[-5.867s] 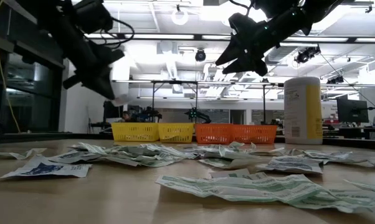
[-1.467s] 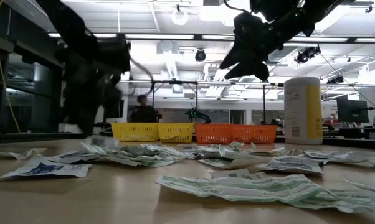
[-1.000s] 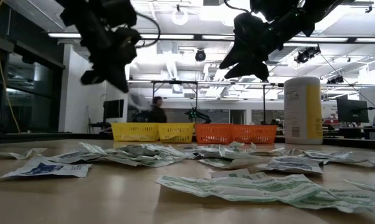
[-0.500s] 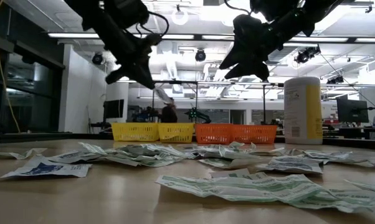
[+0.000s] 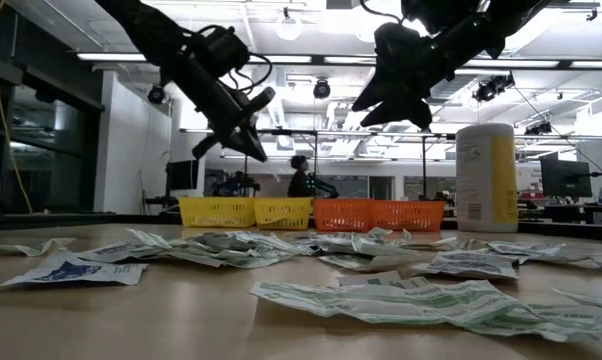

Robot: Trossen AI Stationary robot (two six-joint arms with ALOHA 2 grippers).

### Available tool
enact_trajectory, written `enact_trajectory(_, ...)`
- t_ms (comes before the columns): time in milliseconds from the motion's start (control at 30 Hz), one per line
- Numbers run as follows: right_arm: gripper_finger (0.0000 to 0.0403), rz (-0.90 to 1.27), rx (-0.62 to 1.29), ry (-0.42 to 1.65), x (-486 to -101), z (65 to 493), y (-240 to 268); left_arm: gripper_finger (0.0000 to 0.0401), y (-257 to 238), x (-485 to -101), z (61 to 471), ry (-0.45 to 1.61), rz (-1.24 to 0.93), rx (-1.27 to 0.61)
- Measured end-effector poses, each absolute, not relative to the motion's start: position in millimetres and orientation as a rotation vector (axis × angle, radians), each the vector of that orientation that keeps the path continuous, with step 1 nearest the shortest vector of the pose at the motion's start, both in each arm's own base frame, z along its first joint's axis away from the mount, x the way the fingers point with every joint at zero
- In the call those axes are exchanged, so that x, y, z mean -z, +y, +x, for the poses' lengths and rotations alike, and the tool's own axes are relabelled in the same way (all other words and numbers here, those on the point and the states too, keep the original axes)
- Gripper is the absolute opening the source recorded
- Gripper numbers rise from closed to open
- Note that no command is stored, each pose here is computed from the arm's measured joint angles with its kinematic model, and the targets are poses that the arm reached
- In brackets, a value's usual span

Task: Pick & Place First Aid Supplies
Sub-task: Put the gray packet into the middle yellow bin

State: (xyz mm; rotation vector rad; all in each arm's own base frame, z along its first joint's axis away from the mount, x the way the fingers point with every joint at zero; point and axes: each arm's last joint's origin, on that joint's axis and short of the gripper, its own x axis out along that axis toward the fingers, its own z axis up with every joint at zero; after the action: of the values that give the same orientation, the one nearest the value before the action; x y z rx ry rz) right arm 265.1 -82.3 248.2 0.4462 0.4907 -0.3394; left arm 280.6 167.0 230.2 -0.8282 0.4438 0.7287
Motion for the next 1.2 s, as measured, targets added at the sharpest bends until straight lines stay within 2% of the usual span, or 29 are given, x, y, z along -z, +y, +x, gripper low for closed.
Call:
enact_trajectory(300, 0.0184, 0.447, 0.34, 0.494, -248, 265, -82, 0.0, 183, -243, 304, 0.415, -0.773, -0.743)
enact_trajectory(600, 0.0184, 0.447, 0.339, 0.494, -248, 265, -82, 0.0, 196, -230, 320, 0.497, -0.759, -0.788)
enact_trajectory(1200, 0.0185, 0.488, 0.337, 0.508, -246, 264, -82, 0.0, 201, -222, 315, 0.516, -0.812, -0.917)
